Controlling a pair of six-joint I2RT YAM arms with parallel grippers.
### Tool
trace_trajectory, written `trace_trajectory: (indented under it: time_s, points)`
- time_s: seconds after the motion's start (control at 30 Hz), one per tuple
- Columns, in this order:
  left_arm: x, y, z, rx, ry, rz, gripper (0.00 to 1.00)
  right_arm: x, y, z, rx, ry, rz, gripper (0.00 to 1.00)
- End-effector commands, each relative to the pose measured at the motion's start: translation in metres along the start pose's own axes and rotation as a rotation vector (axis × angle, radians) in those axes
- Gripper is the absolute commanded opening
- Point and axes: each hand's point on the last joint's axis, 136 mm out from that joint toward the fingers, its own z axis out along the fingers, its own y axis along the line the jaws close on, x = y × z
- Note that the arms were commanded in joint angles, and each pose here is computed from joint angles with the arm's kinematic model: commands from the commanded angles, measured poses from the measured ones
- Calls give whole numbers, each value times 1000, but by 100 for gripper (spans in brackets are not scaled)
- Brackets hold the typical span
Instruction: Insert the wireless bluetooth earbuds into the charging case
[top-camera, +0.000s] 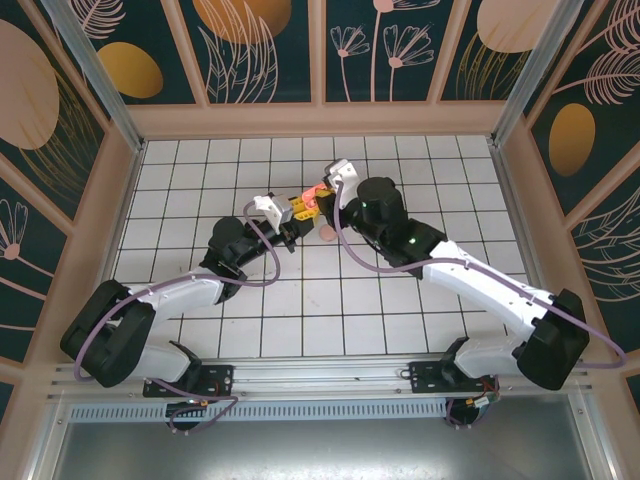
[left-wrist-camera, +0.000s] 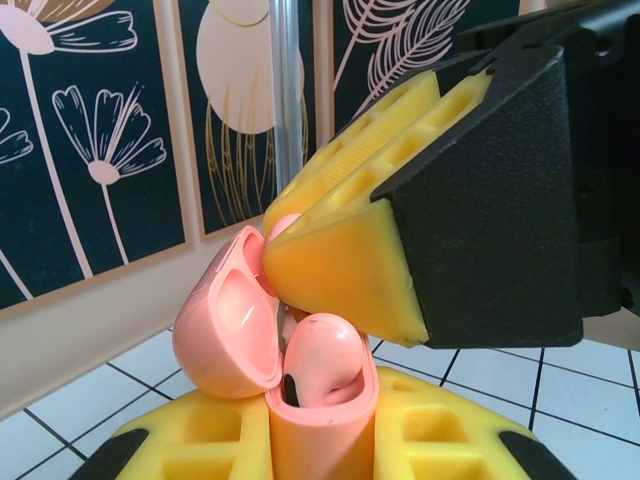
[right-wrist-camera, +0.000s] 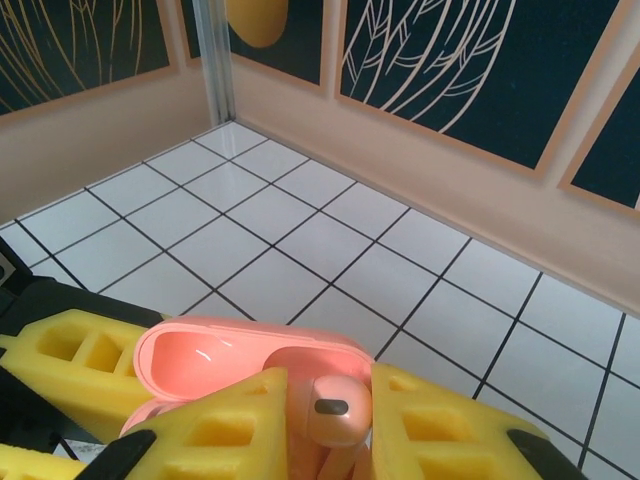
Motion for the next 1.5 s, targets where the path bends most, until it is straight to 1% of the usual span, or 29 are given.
trace_trajectory:
  time_s: [0.0,0.13,0.47,0.57,0.67,0.97,1.17,1.47]
  points:
    - [-56,-11,3,50,-169,60,0,37,35,6,-124,144,-50,23]
    - [-56,-11,3,50,-168,60,0,39,33,9,-105,160,-57,25]
    - [-55,-11,4,49,-164,56,0,35,29,9,-78,156,-53,28]
    - [-55,-9,5,42,-162,55,0,35,28,9,-71,155,-51,32]
    - [-54,-7,6,30,-157,52,0,35,27,7,-68,153,-48,35]
    - [-52,-4,7,20,-148,51,0,36,22,2,-45,152,-45,37]
    - [-50,-2,10,11,-138,45,0,37,18,-3,-27,153,-39,43]
    - [-49,0,12,6,-133,42,0,36,14,-9,-13,150,-33,47]
